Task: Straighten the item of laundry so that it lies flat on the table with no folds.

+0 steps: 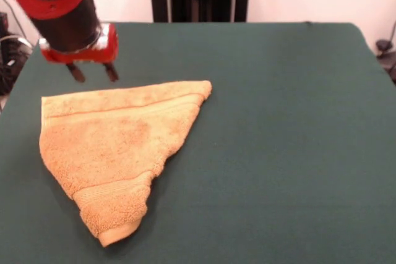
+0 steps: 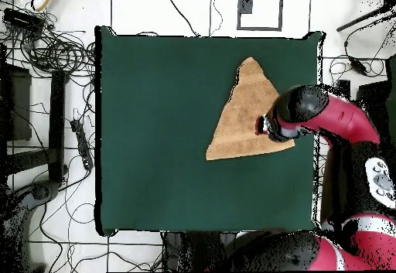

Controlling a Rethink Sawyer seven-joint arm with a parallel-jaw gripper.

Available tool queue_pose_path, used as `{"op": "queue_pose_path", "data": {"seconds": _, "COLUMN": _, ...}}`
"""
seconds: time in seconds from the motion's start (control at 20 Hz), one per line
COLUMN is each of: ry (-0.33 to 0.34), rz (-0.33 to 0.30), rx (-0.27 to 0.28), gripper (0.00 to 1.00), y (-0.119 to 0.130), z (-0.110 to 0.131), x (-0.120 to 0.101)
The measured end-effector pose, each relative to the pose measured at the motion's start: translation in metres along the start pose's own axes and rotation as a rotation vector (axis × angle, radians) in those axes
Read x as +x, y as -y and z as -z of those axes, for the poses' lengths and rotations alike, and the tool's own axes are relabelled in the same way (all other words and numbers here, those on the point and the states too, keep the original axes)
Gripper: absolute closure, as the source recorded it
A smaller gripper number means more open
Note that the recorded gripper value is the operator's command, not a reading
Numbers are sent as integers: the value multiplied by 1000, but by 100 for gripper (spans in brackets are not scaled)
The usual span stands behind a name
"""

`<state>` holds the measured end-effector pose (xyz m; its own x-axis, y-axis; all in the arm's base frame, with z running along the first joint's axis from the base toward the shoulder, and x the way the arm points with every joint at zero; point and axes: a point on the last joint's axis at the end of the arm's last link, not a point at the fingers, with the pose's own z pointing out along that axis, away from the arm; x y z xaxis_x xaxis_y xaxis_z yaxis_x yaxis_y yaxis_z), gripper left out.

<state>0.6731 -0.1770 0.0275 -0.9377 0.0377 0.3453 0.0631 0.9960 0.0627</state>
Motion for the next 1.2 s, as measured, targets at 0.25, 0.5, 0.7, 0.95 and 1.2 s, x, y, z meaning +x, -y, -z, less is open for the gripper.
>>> {"op": "queue_pose_path", "data": {"seconds": 0.25, "ry": 22, "rz": 12, "rx": -20, "gripper": 0, "y": -23, "z": 2, "x": -44}}
{"op": "queue_pose_path", "data": {"seconds": 0.5, "ry": 54, "rz": 23, "rx": -41, "gripper": 0, "y": -64, "z": -12, "x": -78}}
{"op": "queue_pose_path", "data": {"seconds": 0.7, "ry": 70, "rz": 13, "rx": -13, "gripper": 0, "y": -92, "z": -30, "x": -101}}
{"op": "queue_pose_path", "data": {"seconds": 0.95, "ry": 25, "rz": -1, "rx": 8, "gripper": 0, "y": -105, "z": -39, "x": -123}}
{"op": "queue_pose_path", "data": {"seconds": 1.2, "ry": -85, "rz": -15, "rx": 18, "gripper": 0, "y": -93, "z": -33, "x": -126}}
